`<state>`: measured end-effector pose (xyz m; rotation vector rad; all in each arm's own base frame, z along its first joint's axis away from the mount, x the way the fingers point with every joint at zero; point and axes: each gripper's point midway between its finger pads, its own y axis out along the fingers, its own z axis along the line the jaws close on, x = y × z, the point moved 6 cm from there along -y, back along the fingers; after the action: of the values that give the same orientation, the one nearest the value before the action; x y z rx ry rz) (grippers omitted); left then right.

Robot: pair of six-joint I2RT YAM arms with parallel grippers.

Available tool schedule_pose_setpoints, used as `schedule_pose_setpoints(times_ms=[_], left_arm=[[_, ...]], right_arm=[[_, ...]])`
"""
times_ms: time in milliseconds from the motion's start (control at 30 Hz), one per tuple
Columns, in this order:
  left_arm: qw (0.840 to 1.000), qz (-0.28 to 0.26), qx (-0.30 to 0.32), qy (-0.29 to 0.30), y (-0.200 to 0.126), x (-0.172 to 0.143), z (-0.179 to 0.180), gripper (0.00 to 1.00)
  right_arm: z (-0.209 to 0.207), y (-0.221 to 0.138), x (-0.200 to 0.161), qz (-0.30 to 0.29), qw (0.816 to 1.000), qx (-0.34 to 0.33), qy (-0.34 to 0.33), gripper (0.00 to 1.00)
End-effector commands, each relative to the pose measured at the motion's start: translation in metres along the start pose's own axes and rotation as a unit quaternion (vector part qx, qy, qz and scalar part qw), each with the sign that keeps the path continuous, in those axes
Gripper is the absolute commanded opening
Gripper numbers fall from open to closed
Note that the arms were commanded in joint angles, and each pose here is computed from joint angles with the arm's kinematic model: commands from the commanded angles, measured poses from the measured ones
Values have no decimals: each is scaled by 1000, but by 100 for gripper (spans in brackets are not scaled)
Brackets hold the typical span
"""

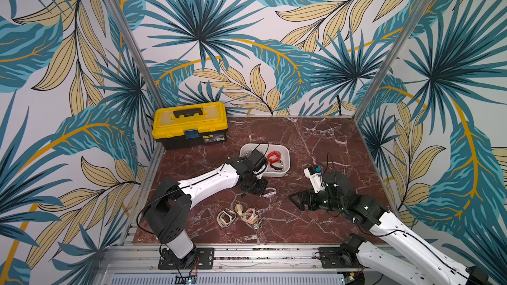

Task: Put the watch into the storage box
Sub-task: Pick up the watch at the center of the board, then place the watch in the storage box.

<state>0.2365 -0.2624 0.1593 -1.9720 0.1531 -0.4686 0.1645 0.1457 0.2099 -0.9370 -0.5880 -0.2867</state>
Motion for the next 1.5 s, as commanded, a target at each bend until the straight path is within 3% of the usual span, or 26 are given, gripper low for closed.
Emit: schedule_pose_setpoints(times_ms=[0,233,400,733,1067,1467], left_arm=[[1000,-18,13,21,-29,10,-8,0],[998,-48,29,38,-67,48,-9,0],[996,-56,44,44,-75,90,6,0],[996,-42,67,52,-34,144,33,0],[997,-15,60,53,12,142,43,0],[995,16,64,68,40,125,39,0]], right_arm=[[1,-3,6,-12,1000,-9,-8,94],[5,-15,14,-36,999,-8,-22,94],[6,-17,18,-39,999,-11,-29,94],[2,-13,16,-31,999,-24,-32,94],[-2,-8,12,-24,999,-34,-26,94],[-3,-9,11,-29,999,-33,-21,94]])
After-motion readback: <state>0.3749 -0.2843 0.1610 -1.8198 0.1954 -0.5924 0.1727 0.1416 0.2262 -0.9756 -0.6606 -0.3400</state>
